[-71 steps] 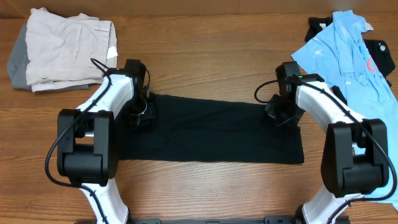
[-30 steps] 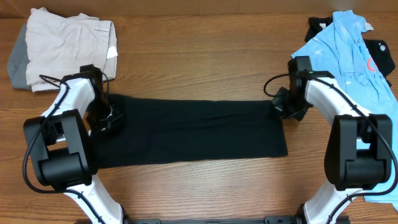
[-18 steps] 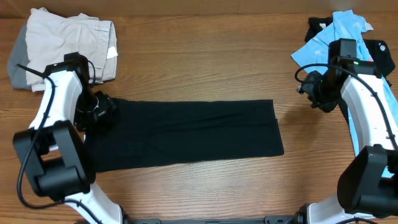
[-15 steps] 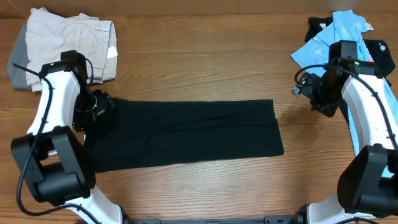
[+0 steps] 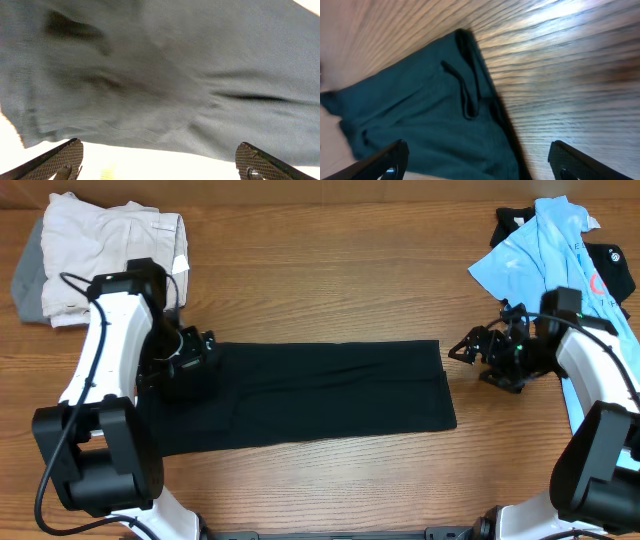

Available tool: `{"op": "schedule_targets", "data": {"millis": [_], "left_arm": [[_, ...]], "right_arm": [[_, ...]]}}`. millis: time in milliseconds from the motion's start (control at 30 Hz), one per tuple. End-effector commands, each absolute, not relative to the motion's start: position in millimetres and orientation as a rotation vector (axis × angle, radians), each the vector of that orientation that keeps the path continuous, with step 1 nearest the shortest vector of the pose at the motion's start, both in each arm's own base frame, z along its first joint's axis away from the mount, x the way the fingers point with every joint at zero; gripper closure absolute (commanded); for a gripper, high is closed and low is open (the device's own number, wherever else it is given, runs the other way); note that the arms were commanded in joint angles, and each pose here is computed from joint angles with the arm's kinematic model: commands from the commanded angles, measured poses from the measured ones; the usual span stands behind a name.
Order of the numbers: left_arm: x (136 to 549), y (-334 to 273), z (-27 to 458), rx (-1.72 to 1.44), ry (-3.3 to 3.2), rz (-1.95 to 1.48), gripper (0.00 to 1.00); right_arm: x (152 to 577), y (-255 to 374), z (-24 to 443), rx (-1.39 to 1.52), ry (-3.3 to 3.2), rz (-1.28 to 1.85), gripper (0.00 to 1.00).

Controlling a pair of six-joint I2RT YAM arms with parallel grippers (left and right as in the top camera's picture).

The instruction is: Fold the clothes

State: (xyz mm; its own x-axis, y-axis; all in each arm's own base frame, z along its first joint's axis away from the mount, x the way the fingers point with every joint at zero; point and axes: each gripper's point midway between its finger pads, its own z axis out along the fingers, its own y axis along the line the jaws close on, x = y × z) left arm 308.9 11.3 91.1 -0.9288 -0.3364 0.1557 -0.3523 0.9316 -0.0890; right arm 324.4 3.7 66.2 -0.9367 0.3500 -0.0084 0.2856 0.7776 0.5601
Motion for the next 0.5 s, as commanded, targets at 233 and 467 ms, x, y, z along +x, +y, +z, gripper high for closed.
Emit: {"op": "schedule_targets", "data": {"millis": [233,467], "left_arm": [[310,-13,104,0.368,-2.999,0.257,0.0],[301,-15,95,0.361,-2.965,0.251,0.0]], "right_arm": [[314,17,44,0.412,2.765,1.05,0.0],[308,19,27,0.438,2.792,1.077,0.0]]}}
